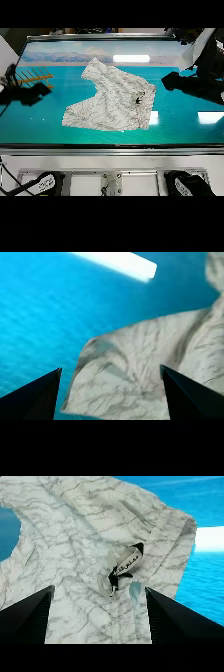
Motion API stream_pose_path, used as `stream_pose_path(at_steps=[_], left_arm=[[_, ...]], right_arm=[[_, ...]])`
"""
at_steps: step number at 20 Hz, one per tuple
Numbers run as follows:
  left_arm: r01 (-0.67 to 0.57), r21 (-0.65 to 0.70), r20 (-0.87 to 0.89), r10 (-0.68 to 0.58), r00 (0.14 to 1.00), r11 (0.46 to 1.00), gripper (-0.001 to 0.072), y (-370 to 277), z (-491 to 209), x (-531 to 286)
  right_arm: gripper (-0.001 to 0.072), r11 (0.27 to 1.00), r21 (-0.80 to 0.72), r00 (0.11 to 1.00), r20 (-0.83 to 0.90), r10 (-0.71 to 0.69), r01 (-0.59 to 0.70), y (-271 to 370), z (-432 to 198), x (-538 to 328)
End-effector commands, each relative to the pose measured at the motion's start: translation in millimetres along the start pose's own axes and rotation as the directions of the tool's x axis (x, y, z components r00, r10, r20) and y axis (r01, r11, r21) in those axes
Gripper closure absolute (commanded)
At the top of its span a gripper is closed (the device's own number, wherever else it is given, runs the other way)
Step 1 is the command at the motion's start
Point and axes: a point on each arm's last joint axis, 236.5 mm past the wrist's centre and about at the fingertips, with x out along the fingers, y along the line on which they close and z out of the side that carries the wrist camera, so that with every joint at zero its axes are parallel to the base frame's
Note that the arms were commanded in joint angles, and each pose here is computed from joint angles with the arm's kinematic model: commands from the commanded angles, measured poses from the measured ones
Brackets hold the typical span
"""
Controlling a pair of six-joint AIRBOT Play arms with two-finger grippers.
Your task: Fold the clothes and pants, and hang the long-sleeved shirts on hangers.
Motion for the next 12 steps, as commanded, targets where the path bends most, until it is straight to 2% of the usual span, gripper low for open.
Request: stream_pose_path(at_steps=[1, 3, 6, 12], left_arm=[[-0.079, -0.253, -0.061, 0.066, 0.996, 0.964, 0.0034, 68.9, -76.5, 24.2], [-0.069, -0.337, -0.077, 0.046, 0.996, 0.939, 0.0034, 78.3, -99.8, 38.4], [-0.025, -0.389, -0.067, -0.002, 0.998, 0.921, 0.0034, 74.0, -113.6, 55.1], [-0.029, -0.351, -0.203, -0.046, 0.978, 0.936, 0.0034, 52.7, -133.4, 91.0]], right_arm=[[0.0082, 0.999, -0.022, 0.999, -0.029, 0.027, -0.027, 10.7, -22.2, -16.1], [0.0082, 0.999, -0.019, 0.999, -0.031, 0.037, -0.038, 13.9, -23.1, -15.5], [0.0083, 0.999, -0.014, 0.998, -0.036, 0.045, -0.045, 15.6, -23.9, -14.5], [0.0082, 0.999, -0.013, 0.998, -0.039, 0.043, -0.043, 14.9, -24.4, -13.1]])
